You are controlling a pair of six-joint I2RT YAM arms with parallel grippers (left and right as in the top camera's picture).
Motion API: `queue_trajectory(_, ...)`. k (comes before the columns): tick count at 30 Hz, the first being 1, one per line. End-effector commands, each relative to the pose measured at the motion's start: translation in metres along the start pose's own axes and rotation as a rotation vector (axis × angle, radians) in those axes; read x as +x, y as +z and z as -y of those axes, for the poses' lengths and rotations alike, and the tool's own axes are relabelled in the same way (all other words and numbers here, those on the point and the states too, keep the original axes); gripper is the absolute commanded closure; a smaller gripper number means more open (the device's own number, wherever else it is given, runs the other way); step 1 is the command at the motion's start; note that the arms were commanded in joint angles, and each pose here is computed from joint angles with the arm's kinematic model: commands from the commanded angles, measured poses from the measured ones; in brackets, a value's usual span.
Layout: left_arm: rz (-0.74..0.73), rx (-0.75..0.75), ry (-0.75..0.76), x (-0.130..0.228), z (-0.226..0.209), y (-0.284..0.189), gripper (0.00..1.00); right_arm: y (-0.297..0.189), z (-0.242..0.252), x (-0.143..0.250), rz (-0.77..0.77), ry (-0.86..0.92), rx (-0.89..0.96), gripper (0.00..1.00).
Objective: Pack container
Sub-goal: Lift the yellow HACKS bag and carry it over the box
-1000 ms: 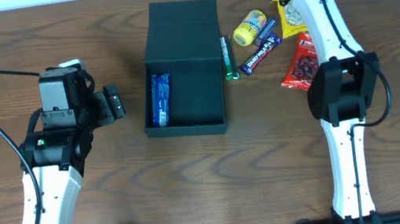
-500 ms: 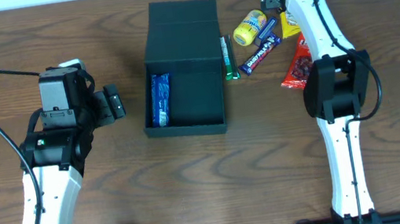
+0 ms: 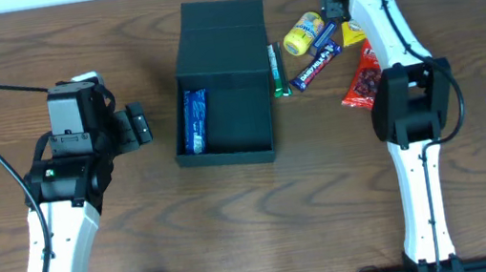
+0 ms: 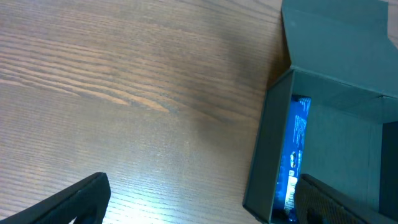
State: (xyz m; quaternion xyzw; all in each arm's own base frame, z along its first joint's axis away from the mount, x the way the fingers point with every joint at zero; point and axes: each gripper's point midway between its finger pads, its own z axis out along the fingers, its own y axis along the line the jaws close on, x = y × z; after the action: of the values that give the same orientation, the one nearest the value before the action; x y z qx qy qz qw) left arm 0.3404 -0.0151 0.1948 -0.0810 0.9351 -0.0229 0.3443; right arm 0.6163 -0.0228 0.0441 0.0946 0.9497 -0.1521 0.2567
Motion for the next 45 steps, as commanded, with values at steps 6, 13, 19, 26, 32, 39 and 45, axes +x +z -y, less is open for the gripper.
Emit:
queue_trajectory(6, 0.039, 0.006, -0.004, -0.013, 0.001, -0.009, 0.05, 0.022, 0.015, 0.012, -0.037, -0.008, 0.035, 0.10)
queue_trajectory(13, 0.039, 0.006, -0.004, -0.013, 0.001, -0.009, 0.05, 0.035, 0.009, 0.024, -0.064, -0.022, 0.038, 0.12)
queue_trajectory(19, 0.039, 0.006, -0.009, -0.013, 0.001, -0.009, 0.04, 0.039, 0.008, 0.028, -0.072, -0.025, 0.039, 0.27)
queue_trajectory(26, 0.039, 0.006, -0.011, -0.013, 0.001, -0.009, 0.05, 0.037, 0.006, 0.030, -0.081, -0.036, 0.039, 0.57)
queue_trajectory(32, 0.039, 0.006, -0.011, -0.013, 0.001, -0.009, 0.04, 0.021, 0.001, 0.016, -0.045, -0.037, 0.027, 0.78)
queue_trajectory(39, 0.039, 0.006, -0.011, -0.013, 0.001, -0.009, 0.05, -0.018, 0.011, -0.017, 0.026, -0.008, 0.024, 0.91)
queue_trajectory(45, 0.039, 0.006, -0.011, -0.013, 0.001, -0.009, 0.05, -0.073, 0.027, -0.047, 0.098, 0.012, 0.037, 0.97)
